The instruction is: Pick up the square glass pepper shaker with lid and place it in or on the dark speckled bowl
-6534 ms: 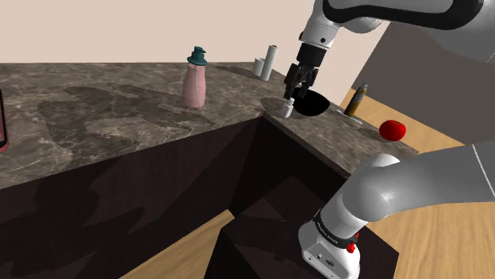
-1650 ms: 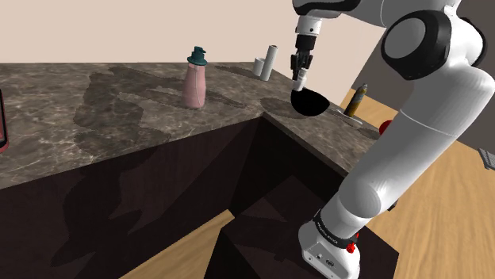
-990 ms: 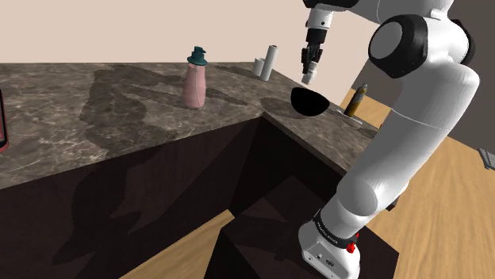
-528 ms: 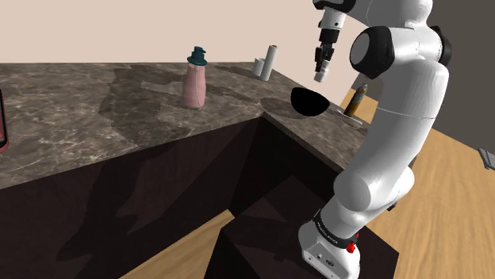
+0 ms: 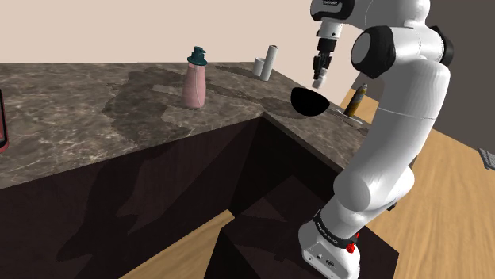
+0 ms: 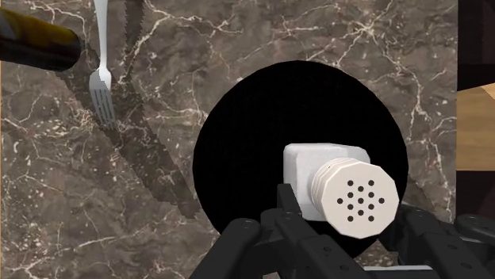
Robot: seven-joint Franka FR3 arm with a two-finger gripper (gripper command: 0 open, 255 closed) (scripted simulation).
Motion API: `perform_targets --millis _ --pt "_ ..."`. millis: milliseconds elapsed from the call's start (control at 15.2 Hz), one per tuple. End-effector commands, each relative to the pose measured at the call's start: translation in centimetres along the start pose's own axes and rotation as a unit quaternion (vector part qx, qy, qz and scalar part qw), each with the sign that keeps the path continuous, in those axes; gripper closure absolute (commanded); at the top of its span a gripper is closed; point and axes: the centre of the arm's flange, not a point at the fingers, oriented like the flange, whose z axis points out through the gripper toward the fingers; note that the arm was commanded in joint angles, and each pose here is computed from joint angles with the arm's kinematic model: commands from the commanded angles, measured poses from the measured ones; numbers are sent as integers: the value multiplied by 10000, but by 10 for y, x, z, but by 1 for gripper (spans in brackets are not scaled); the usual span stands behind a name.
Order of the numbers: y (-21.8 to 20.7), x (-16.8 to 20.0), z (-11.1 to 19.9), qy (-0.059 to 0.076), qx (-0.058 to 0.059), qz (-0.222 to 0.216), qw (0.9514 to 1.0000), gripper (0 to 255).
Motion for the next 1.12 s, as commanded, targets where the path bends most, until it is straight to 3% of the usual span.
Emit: perform_targets --millis 0,396,858,924,1056 --pt "0 4 11 3 -2 0 10000 255" --pt "0 11 43 3 -2 0 10000 255" --pt "0 11 43 3 -2 0 10000 255" --pt "0 11 43 3 -2 0 10000 0" --pt "0 11 43 3 -2 0 10000 0"
